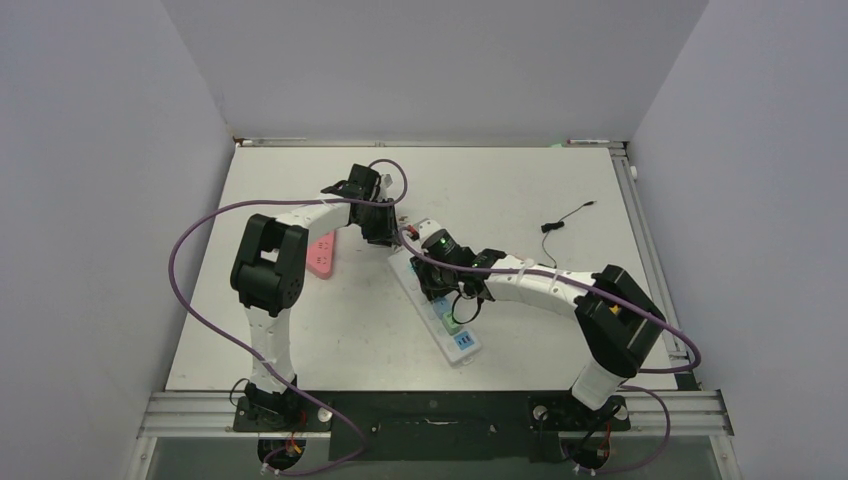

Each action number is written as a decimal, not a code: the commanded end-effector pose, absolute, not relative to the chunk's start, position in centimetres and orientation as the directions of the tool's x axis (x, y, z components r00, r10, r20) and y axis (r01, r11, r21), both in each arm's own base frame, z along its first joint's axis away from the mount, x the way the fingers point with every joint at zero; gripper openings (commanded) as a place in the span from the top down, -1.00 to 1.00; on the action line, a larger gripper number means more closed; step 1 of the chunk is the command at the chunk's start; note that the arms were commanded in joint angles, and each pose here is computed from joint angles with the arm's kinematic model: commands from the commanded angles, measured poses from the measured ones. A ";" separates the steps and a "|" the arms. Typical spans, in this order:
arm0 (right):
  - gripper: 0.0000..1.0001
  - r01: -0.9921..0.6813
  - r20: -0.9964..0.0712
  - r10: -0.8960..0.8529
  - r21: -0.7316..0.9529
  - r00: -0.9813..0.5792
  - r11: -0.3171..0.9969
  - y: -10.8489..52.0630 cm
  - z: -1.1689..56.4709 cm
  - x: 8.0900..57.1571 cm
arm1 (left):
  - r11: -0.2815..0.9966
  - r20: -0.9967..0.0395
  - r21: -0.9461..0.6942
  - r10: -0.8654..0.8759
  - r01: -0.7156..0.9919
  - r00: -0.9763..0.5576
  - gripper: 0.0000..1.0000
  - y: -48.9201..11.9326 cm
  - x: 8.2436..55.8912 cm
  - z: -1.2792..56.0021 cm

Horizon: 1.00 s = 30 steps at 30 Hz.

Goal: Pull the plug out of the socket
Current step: Remove the plug from the socket.

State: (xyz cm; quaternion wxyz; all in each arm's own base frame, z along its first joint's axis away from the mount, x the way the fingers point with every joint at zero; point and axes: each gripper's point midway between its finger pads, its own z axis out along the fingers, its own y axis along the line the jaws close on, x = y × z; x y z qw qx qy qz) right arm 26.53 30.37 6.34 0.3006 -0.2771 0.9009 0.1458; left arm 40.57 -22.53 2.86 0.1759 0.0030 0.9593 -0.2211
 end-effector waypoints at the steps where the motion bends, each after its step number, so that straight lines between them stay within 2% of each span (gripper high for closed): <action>1: 0.89 -0.559 -0.634 -0.428 0.009 -0.644 0.829 29.1 6.6 26.8 | 0.939 -0.369 -0.338 -0.067 0.067 -0.927 1.00 -20.1 41.7 1.9; 16: 0.89 -0.533 -0.601 -0.614 -0.338 -0.511 0.775 29.0 7.3 25.9 | 0.938 -0.364 -0.340 -0.071 0.061 -0.929 1.00 -20.0 41.7 1.7; 30: 0.89 -0.559 -0.560 -0.682 -0.408 -0.471 0.722 30.3 6.6 24.8 | 0.937 -0.361 -0.343 -0.072 0.060 -0.930 1.00 -20.0 41.7 1.7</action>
